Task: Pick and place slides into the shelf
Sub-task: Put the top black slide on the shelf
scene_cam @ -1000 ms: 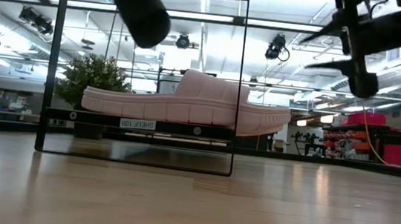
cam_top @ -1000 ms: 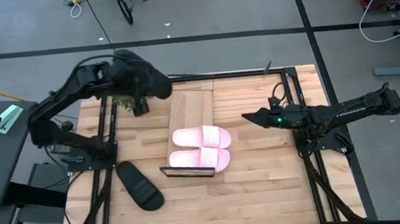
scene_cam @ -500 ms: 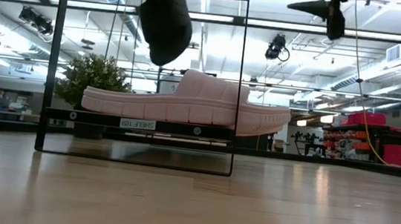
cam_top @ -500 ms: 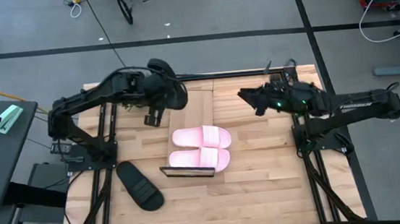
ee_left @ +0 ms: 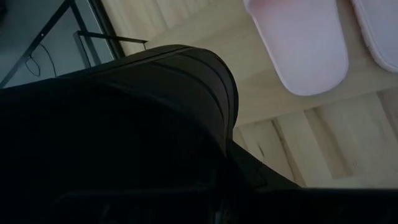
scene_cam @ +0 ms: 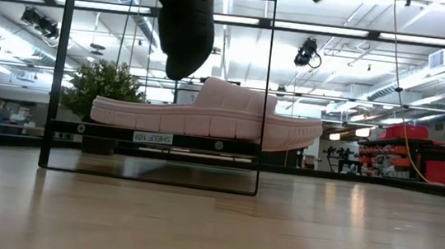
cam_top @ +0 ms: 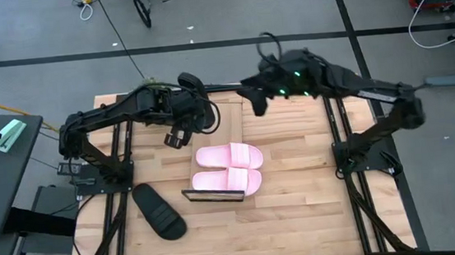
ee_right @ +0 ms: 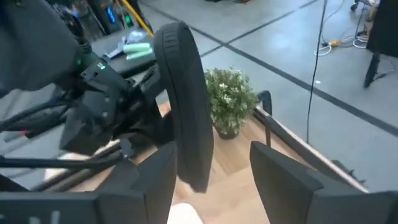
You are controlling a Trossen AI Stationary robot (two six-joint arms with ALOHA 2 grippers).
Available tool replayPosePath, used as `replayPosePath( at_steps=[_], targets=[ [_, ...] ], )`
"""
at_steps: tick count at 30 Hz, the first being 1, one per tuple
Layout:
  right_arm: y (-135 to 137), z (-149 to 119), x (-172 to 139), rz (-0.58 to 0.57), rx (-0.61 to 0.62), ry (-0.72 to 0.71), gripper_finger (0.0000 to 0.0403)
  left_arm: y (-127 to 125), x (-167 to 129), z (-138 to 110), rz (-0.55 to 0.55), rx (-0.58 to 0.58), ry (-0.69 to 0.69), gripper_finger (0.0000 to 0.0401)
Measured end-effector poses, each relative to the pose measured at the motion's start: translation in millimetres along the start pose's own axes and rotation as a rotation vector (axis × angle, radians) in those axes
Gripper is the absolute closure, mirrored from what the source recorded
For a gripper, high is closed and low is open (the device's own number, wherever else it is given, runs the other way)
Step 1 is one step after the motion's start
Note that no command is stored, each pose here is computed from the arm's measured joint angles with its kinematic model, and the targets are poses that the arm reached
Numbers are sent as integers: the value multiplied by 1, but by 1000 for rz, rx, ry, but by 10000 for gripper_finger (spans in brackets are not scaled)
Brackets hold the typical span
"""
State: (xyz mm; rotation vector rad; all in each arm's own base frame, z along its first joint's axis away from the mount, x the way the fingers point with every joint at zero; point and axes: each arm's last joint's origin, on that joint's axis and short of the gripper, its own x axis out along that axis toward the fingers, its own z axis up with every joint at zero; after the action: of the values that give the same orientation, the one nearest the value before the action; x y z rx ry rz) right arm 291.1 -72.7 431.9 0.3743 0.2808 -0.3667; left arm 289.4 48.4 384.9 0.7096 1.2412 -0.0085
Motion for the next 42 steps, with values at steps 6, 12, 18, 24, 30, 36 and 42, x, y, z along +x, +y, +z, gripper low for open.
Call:
replayPosePath(
  at_steps=[6, 12, 18, 24, 30, 36, 42],
  targets=[
    [4, 27, 30, -39, -89, 92, 177, -3, 0, -1, -58, 15, -19, 386],
    [11, 42, 48, -11, -110, 99, 142, -8, -1, -3, -155, 26, -33, 388],
    [9, 43, 63, 31, -47, 125, 129, -11, -1, -5, -217, 31, -44, 388],
    [6, 37, 74, 37, -38, 167, 129, -12, 5, -3, -259, 33, -38, 388],
    [6, 34, 80, 56, -27, 181, 129, -10, 13, 1, -269, 26, -25, 388],
    [3, 35, 81, 52, -24, 178, 129, -7, 15, -1, -269, 10, -22, 388],
    [1, 36, 81, 47, -22, 175, 129, -2, 17, -6, -264, -29, -9, 386]
  ],
)
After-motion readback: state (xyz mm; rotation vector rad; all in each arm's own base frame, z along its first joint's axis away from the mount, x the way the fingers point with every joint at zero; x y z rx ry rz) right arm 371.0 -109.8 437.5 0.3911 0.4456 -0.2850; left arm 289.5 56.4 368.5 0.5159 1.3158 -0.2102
